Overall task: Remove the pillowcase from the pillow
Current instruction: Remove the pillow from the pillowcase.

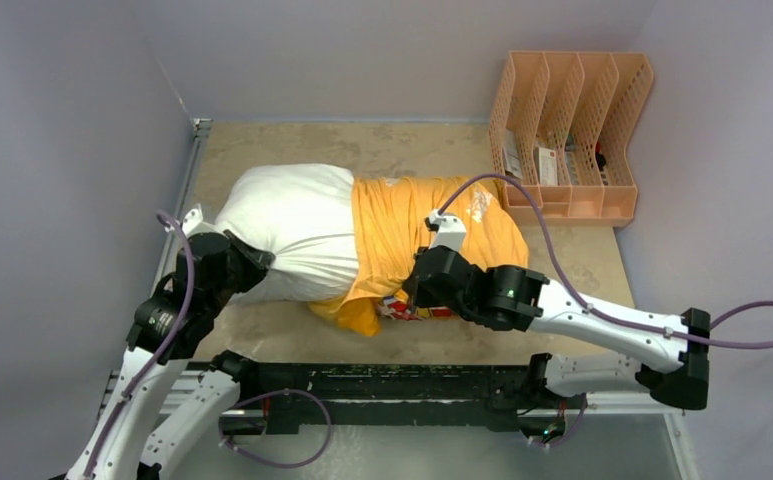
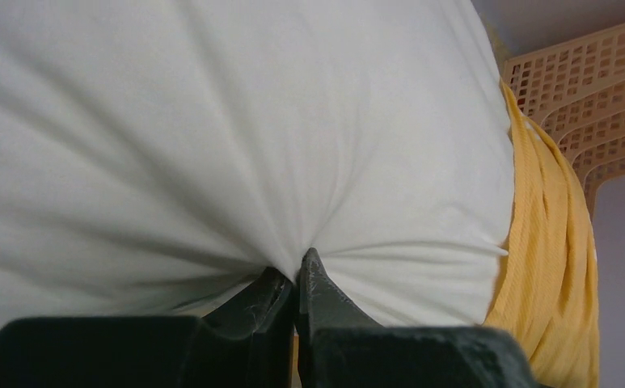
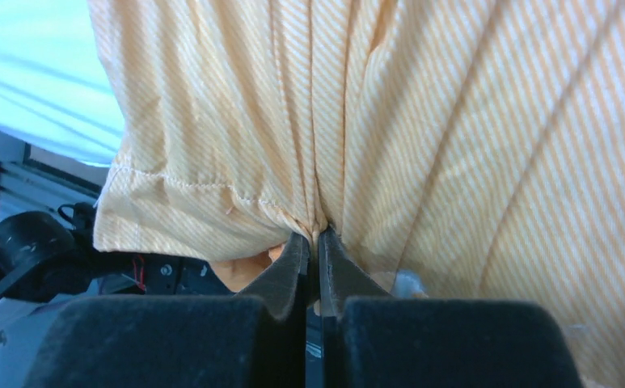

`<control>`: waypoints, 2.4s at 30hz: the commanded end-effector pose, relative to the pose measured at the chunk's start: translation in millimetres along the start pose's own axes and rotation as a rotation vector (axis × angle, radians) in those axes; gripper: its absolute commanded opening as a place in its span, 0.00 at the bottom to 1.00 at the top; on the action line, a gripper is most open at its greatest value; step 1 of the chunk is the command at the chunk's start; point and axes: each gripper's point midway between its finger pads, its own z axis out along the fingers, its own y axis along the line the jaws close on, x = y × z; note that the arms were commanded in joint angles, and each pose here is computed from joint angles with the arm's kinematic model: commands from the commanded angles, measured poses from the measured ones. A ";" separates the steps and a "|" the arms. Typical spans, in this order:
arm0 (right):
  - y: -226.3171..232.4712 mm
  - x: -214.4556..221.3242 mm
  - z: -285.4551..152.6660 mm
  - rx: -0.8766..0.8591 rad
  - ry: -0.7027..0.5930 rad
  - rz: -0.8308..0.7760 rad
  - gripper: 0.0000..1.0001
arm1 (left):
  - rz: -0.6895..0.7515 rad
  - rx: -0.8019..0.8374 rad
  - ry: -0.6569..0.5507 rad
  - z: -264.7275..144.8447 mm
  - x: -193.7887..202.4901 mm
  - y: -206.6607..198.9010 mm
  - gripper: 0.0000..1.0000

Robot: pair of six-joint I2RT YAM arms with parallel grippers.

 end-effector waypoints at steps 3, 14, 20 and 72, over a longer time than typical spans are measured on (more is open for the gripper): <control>3.3 -27.0 -22.3 0.008 -0.037 -0.156 0.01 | 0.030 -0.034 -0.244 -15.3 -61.6 -5.1 0.00; 1.9 -44.0 -58.8 -0.027 -0.073 -0.052 0.59 | 0.066 -0.027 -0.177 -18.3 -48.1 -2.4 0.00; -26.0 -13.5 -44.6 0.117 0.028 -0.082 0.69 | 0.056 -0.025 -0.164 -19.9 -45.6 -2.3 0.00; -78.5 -43.8 -22.0 0.228 0.046 -0.160 0.76 | 0.521 0.296 0.389 20.9 70.5 -101.6 0.75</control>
